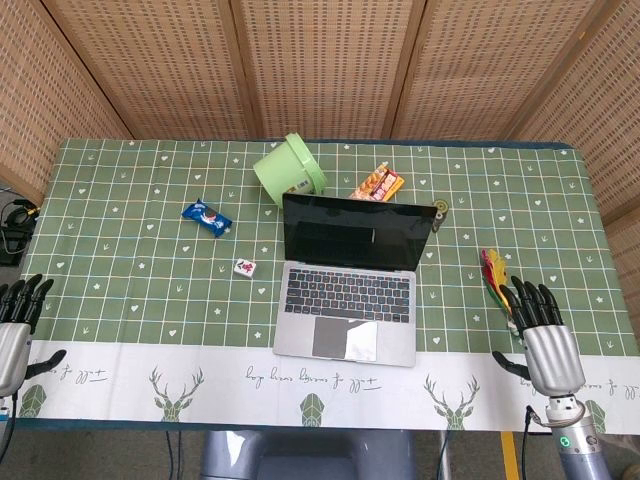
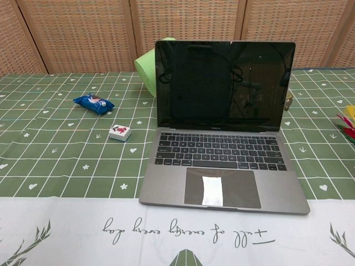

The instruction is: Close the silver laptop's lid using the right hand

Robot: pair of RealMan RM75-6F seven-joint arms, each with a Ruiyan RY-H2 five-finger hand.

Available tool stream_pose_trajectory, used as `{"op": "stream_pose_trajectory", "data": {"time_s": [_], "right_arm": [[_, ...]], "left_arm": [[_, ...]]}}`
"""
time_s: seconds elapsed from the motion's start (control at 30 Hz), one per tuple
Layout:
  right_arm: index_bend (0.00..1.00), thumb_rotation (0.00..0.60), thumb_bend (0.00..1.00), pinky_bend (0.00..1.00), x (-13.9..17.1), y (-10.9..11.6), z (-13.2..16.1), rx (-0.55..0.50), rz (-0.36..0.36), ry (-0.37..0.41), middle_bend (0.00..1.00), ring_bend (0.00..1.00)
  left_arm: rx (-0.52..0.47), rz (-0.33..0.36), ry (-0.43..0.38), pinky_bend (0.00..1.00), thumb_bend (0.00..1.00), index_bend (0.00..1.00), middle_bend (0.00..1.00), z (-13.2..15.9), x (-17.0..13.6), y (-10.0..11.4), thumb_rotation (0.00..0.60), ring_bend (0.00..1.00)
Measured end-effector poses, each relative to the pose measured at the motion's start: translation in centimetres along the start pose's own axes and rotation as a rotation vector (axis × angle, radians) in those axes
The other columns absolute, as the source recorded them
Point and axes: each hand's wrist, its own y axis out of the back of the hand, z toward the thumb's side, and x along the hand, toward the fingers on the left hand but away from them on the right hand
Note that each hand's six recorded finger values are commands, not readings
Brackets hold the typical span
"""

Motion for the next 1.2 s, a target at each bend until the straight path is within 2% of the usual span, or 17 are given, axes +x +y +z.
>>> {"op": "stream_pose_trajectory", "data": {"time_s": [0.87, 1.2], "right_arm": [[0.00, 0.600, 0.22, 0.00, 0.06, -0.09, 0.04, -0.003, 0.011, 0.001, 0.00, 0.00], [0.00, 0.600, 0.22, 0.00, -0.01, -0.20, 0.38, -0.045, 0.024, 0.008, 0.00, 0.00]], "left_arm": [[0.002, 0.006, -0.001, 0.00, 0.00, 0.00, 0.00, 0.07, -0.06, 0.14, 0.600, 0.00], [0.001, 0.012, 0.002, 0.00, 0.00, 0.00, 0.00, -0.02, -0.13, 0.33, 0.600, 0.00]]}}
